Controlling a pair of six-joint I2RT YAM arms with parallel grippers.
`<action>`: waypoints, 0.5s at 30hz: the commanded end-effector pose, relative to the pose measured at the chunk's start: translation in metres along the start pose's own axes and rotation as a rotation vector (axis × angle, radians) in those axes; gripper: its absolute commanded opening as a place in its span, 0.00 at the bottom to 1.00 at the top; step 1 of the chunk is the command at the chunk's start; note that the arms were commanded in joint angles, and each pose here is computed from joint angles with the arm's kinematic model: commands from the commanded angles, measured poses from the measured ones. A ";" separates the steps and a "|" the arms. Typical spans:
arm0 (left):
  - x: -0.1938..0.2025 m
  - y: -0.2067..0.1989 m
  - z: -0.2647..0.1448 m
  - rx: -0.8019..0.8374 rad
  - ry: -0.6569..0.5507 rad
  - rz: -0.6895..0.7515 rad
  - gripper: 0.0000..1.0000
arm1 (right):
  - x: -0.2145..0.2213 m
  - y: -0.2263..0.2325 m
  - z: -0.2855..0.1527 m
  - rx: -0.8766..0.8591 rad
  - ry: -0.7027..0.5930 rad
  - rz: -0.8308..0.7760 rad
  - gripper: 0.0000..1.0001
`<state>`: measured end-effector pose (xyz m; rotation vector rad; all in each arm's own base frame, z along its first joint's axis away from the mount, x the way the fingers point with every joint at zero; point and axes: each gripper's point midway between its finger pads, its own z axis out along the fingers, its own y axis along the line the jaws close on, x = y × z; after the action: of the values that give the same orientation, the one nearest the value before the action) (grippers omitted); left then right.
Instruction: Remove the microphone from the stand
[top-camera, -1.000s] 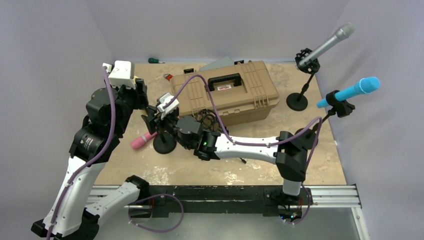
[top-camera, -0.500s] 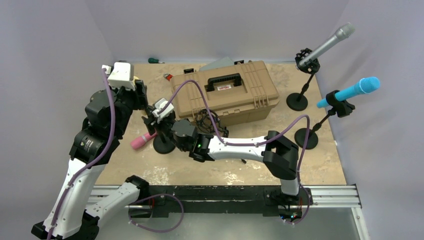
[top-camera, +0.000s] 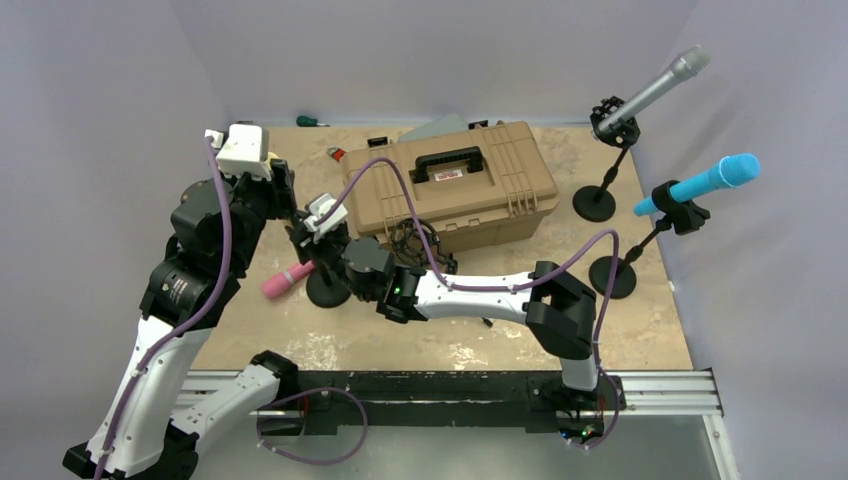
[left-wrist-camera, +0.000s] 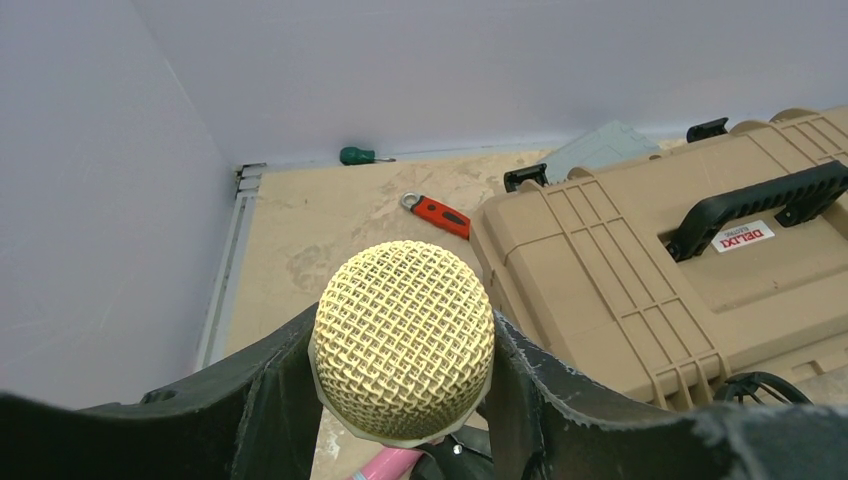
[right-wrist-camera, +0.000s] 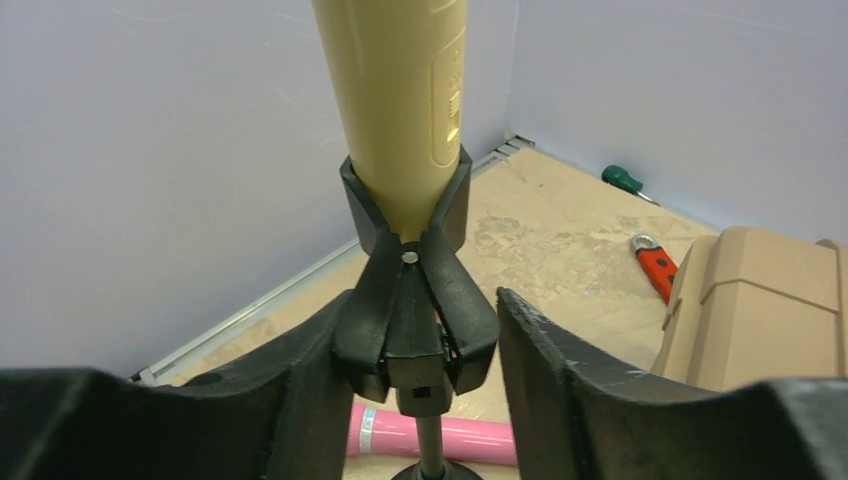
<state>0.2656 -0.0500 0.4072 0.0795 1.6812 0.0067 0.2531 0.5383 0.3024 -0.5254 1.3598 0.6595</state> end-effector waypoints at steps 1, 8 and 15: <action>-0.003 0.000 0.002 0.007 -0.019 0.009 0.24 | -0.033 -0.002 0.006 0.026 -0.080 0.018 0.42; -0.004 0.001 0.001 0.004 -0.029 0.006 0.17 | -0.020 -0.005 0.008 0.055 -0.052 -0.023 0.00; -0.018 0.012 -0.002 -0.065 -0.045 -0.046 0.00 | -0.004 -0.010 0.007 0.086 -0.029 -0.043 0.00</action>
<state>0.2667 -0.0484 0.4055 0.0732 1.6788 0.0137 0.2564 0.5391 0.3033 -0.5157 1.3552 0.6153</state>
